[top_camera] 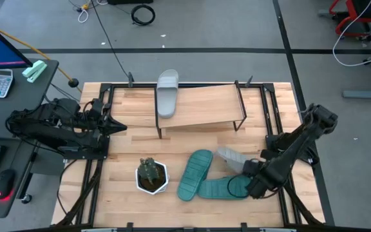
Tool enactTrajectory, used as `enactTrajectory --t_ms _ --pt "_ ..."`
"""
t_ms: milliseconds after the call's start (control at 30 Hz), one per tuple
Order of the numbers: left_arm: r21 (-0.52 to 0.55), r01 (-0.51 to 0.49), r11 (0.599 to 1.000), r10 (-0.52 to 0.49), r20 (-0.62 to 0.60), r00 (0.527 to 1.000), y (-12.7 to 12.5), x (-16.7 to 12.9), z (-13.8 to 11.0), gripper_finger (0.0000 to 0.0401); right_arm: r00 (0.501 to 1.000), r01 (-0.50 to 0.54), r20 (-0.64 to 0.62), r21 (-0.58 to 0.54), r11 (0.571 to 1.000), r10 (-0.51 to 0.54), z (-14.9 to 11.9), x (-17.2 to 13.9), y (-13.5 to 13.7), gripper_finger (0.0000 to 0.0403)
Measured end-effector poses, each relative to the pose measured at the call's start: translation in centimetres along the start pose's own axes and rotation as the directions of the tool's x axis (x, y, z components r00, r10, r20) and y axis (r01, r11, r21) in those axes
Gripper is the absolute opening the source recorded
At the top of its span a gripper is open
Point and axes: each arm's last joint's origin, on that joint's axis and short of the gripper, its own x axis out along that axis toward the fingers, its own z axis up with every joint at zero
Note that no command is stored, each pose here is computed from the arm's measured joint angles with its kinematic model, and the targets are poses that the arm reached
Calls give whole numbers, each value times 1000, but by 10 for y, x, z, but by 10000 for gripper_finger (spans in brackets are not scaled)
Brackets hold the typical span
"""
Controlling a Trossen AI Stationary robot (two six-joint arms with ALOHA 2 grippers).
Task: Pick and place slides into the shelf
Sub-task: Put the gray slides on the shelf
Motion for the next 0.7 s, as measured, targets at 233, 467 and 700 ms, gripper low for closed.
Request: enactTrajectory --t_ms 233,467,700 --pt "11 0 1000 0 0 1000 0 0 0 26 981 -165 123 114 980 151 -2 -49 -33 71" --pt "12 10 1000 -10 19 1000 -1 0 2 15 876 -373 373 121 920 306 0 -108 -55 67" --pt "44 24 999 -26 49 998 -3 0 5 14 688 -508 677 190 840 262 18 -155 -75 64"
